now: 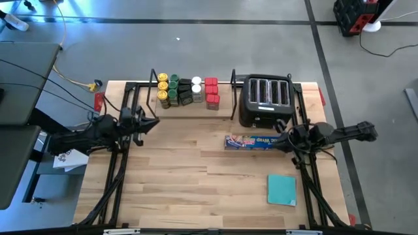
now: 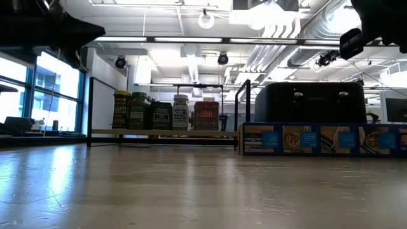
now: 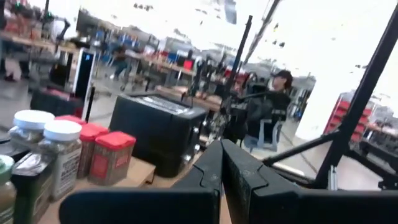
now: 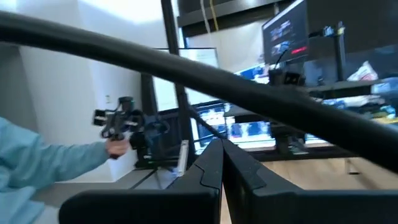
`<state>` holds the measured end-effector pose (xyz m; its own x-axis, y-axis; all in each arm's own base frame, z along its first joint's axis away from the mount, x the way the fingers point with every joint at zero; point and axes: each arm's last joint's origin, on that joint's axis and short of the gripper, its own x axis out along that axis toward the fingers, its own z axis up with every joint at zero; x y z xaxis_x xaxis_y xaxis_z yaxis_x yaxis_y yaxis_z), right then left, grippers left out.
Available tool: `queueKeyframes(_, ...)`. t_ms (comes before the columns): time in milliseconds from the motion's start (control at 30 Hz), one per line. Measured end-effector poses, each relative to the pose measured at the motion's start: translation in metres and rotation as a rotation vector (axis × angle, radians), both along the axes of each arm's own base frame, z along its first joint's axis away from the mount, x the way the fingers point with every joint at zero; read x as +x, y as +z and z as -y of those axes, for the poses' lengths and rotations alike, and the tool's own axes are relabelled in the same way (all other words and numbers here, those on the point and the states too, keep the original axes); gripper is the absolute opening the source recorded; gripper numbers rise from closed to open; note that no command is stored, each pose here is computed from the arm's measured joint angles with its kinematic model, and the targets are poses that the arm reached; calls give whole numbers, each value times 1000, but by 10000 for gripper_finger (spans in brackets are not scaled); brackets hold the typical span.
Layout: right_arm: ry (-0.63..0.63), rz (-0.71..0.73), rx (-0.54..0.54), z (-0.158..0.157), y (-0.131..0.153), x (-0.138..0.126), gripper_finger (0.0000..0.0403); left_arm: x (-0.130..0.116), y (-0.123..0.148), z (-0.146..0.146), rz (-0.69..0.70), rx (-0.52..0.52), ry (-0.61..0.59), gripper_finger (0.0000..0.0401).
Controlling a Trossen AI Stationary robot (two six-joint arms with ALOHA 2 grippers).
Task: Shelf spices
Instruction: Return to Home Position
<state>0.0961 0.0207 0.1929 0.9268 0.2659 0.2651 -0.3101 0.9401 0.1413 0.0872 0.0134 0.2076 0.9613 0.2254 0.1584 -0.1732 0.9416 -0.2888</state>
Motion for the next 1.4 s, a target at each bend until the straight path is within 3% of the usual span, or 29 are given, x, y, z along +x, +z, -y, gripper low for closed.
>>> queueKeyframes(233,-104,-4,-20,10,-1,2,0,7,-21,0,52,17,0,0)
queueKeyframes(500,-234,-179,-21,19,-17,5,0,7,-19,3,51,84,-56,0)
queueKeyframes(733,-381,-301,2,24,-29,6,0,8,-23,3,18,82,-60,0)
queueKeyframes(1400,-380,-309,-3,24,-29,6,0,8,-24,3,5,80,-58,0)
